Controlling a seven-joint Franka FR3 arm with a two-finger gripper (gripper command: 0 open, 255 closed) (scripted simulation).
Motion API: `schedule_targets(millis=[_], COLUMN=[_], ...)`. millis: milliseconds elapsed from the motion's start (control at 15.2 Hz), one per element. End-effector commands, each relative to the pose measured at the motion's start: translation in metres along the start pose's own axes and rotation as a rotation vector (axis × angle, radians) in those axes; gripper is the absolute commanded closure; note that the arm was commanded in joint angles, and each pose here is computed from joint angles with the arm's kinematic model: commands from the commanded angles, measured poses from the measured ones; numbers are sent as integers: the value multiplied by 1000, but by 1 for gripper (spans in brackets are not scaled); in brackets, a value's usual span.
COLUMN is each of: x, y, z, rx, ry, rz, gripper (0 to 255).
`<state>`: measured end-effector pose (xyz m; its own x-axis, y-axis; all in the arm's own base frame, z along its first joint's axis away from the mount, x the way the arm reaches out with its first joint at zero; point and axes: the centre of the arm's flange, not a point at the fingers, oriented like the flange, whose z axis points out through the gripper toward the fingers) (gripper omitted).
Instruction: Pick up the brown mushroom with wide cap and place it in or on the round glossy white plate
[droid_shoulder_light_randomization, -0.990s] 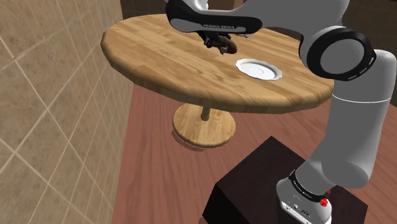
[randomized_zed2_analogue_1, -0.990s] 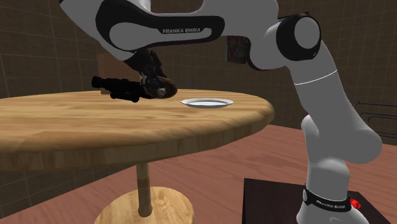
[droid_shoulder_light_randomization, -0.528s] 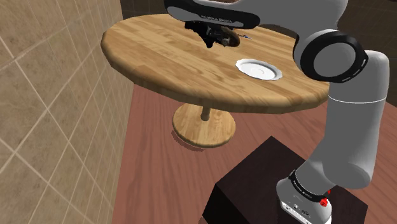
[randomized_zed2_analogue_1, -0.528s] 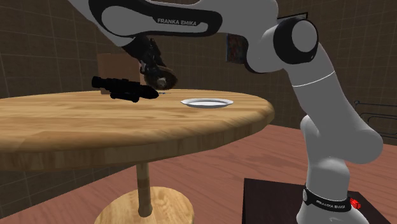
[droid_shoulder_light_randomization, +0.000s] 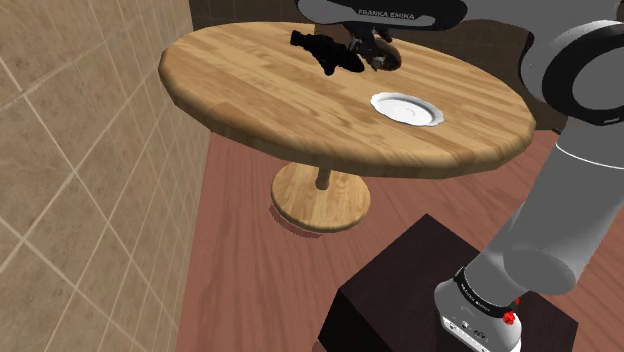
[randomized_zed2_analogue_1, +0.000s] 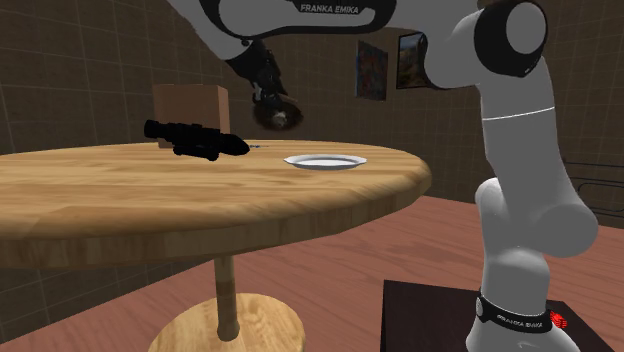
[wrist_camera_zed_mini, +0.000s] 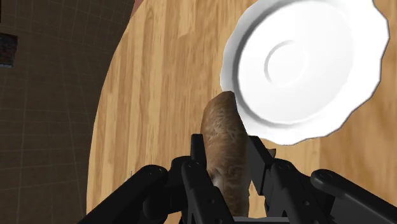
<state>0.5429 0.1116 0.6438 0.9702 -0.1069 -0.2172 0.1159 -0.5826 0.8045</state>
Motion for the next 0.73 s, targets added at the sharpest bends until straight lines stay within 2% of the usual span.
schedule_targets(millis=[0, 462, 660], x=[-26, -105, -102], y=[3, 20, 8], z=[13, 50, 59], rx=[1, 1, 1], ry=[-2, -2, -2], rz=[0, 0, 0], gripper=[255, 255, 255])
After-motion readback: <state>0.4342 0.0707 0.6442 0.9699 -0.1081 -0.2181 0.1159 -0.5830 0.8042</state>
